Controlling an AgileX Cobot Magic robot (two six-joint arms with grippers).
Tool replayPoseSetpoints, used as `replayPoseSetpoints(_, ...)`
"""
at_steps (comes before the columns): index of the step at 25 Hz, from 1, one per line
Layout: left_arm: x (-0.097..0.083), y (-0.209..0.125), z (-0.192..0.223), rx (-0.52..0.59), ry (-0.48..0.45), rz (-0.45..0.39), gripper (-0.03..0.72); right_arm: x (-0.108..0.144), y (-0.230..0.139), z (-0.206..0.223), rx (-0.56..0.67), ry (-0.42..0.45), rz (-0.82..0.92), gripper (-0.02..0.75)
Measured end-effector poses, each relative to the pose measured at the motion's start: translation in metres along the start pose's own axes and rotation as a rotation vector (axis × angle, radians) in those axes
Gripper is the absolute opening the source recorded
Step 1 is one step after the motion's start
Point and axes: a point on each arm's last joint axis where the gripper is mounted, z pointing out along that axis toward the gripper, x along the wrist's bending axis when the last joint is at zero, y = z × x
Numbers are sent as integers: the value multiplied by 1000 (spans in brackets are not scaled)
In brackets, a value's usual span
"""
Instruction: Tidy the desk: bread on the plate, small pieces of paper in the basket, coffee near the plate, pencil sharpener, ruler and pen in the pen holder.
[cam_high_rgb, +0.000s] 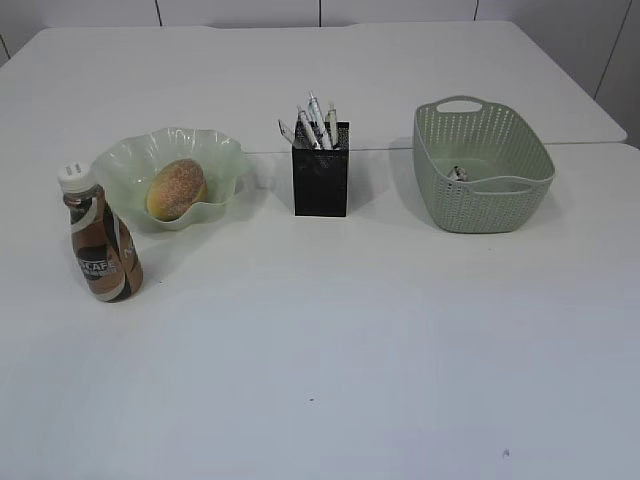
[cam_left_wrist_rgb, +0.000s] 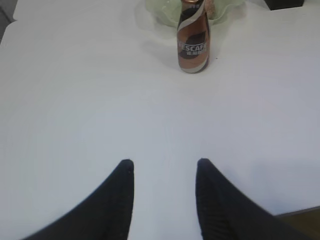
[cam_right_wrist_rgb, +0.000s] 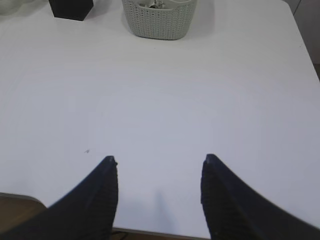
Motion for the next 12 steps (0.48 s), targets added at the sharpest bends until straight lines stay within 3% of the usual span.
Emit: replayPoseSetpoints(12, 0, 0, 0, 3, 36, -21, 285, 1, 0, 0, 6, -104, 68, 426)
